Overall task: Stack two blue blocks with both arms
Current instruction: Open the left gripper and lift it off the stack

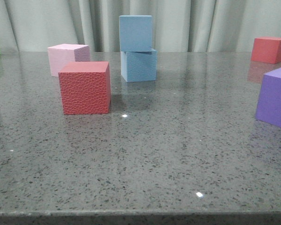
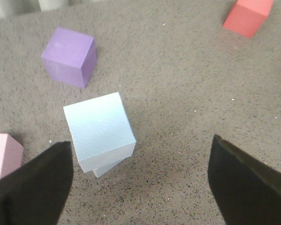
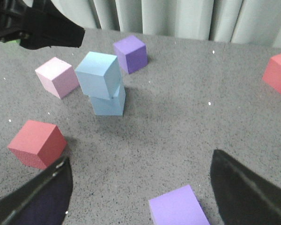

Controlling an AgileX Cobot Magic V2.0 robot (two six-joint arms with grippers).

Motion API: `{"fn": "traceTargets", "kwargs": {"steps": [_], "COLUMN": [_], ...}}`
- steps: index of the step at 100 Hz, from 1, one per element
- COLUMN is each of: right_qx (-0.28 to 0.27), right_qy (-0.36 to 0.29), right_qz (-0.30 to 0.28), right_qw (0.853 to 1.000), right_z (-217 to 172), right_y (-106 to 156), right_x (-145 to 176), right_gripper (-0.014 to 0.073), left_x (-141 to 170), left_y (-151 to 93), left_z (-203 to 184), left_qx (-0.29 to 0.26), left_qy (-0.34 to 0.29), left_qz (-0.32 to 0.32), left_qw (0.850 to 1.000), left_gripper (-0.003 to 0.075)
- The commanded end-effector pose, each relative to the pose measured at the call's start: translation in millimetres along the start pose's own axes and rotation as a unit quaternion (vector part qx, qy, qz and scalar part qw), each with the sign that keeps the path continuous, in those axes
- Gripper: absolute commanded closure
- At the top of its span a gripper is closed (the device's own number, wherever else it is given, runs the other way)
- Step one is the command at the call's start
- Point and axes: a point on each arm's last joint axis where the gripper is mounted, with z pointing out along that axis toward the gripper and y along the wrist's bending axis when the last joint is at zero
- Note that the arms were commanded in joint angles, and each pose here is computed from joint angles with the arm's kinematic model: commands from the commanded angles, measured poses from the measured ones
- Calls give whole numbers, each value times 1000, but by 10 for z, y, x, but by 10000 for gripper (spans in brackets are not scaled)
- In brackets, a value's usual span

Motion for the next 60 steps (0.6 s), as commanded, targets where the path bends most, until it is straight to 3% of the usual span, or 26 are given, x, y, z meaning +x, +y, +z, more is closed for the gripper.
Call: {"fn": "traceTargets", "kwargs": {"steps": [1,23,60], "right_qx": [-10,-16,-19], "right_qy": [-80,-106,-135], "right_qz": [-11,-14,-17], "right_qw": [997,994,990], "right_z": [-138,-229,-407], "right_y": [-10,-64,-136], "right_x": [-31,282,632], "right_gripper": [-5,-5,-3], "left_x": [-148,82,773], "left_y": [-29,40,433], "left_z": [-494,-701,-1191], "left_qx": [16,5,24], "left_qy": [-79,-69,-87], "left_qz": [14,39,58], "left_qw": [997,997,994], "left_gripper": [215,314,474]}}
